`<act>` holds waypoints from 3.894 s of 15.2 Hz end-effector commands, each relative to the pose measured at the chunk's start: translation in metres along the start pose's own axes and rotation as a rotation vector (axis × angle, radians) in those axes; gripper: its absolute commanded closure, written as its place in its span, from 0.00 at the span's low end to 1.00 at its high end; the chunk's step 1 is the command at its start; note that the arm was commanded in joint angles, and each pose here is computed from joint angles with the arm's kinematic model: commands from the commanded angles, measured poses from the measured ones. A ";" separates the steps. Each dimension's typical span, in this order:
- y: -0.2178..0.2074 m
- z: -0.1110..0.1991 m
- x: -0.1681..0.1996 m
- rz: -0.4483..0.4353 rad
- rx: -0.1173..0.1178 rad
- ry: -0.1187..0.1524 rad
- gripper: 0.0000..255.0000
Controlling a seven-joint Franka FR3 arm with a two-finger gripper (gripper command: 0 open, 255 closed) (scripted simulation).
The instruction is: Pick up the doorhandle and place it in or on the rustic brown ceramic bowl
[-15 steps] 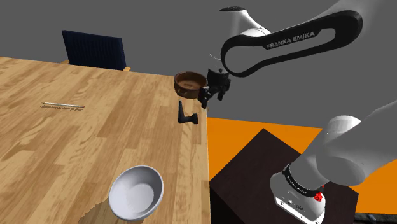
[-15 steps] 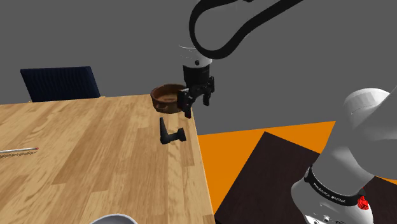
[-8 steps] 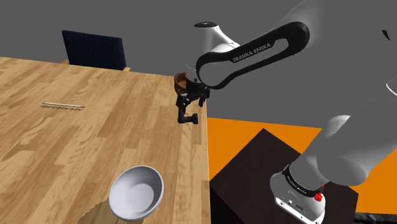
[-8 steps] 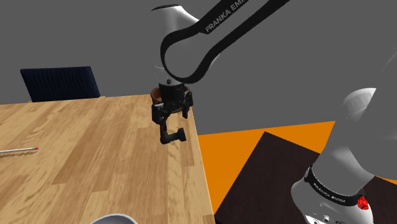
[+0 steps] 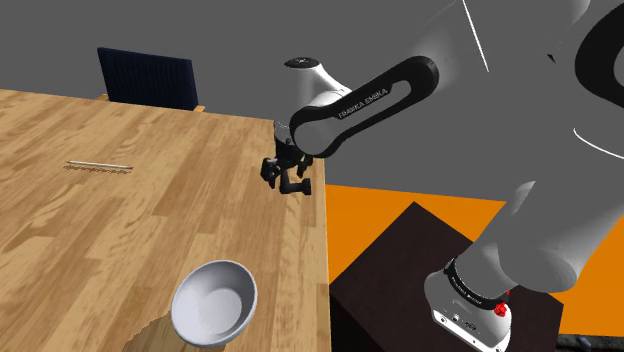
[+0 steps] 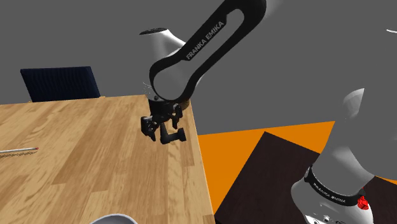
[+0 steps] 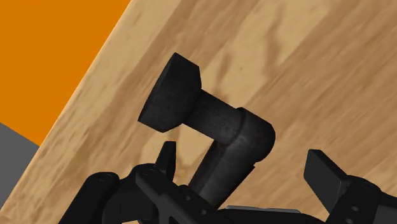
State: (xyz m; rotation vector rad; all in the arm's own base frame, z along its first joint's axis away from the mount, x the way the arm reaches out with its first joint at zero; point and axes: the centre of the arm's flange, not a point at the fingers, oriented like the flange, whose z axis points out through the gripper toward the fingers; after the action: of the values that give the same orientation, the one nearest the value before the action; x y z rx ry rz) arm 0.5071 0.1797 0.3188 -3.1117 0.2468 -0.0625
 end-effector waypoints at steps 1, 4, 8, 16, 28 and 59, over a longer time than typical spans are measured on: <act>0.000 0.012 0.001 0.000 0.000 0.001 0.00; 0.000 0.020 0.001 0.000 0.001 0.001 0.00; 0.000 0.020 0.001 0.000 0.000 0.001 0.00; 0.000 0.020 0.001 0.000 0.000 0.001 1.00; -0.001 -0.022 0.003 0.000 0.000 0.001 1.00; 0.075 -0.123 0.113 0.000 0.000 0.001 1.00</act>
State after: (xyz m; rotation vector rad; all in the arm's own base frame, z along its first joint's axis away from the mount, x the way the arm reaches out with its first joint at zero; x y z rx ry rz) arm 0.5910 0.0972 0.4451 -3.1108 0.2488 -0.0629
